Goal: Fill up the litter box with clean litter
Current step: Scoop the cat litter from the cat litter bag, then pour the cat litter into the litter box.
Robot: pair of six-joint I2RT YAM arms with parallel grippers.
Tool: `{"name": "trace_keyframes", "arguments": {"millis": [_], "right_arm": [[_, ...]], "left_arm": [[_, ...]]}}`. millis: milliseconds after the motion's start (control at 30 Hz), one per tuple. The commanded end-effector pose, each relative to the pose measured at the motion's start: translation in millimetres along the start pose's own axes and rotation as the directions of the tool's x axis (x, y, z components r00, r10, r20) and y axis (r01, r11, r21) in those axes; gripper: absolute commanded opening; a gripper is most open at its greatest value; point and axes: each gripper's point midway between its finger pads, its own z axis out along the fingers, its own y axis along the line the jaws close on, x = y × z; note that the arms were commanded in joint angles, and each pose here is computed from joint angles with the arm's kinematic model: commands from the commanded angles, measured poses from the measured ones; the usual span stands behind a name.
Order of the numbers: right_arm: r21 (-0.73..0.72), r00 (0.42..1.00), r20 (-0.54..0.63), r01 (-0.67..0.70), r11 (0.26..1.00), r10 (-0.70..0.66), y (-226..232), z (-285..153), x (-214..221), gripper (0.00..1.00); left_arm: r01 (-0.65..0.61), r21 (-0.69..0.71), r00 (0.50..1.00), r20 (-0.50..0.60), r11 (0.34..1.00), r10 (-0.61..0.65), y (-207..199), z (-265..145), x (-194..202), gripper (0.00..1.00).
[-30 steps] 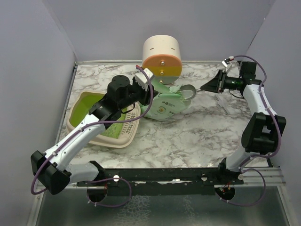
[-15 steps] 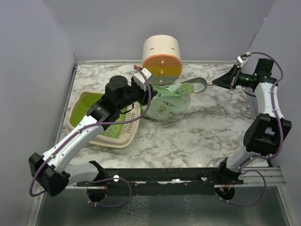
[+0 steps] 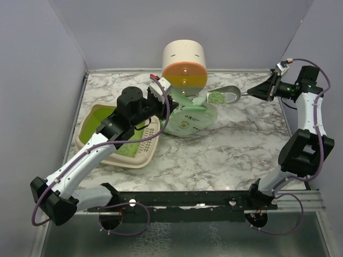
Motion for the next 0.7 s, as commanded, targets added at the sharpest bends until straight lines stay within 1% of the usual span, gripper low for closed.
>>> {"name": "trace_keyframes", "arguments": {"millis": [0, 200, 367, 500, 667], "right_arm": [[-0.083, 1.0, -0.002, 0.028, 0.996, -0.028, 35.5, -7.4, -7.6, 0.01], [-0.091, 0.998, 0.01, 0.06, 0.994, -0.059, 55.0, -10.8, -19.6, 0.01], [-0.112, 0.998, 0.001, 0.06, 0.992, -0.06, 68.2, -8.0, -25.1, 0.01], [-0.131, 0.996, -0.02, 0.078, 0.988, -0.081, 82.9, 2.3, -26.0, 0.01], [-0.154, 0.993, -0.054, 0.098, 0.983, -0.108, 103.0, 25.4, -24.5, 0.01]], "left_arm": [[-0.008, -0.041, 0.999, 0.038, 0.999, 0.01, 4.5, -14.5, -15.1, 0.41], [-0.01, -0.065, 0.999, 0.044, 0.998, 0.013, 8.0, -20.3, -17.1, 0.41], [-0.013, -0.065, 0.999, 0.042, 0.998, 0.016, 7.5, -23.1, -16.3, 0.41], [-0.014, -0.07, 0.999, 0.052, 0.997, 0.018, 7.8, -26.7, -18.0, 0.41], [-0.019, -0.085, 0.998, 0.065, 0.996, 0.024, 9.1, -34.8, -20.9, 0.41]]}}
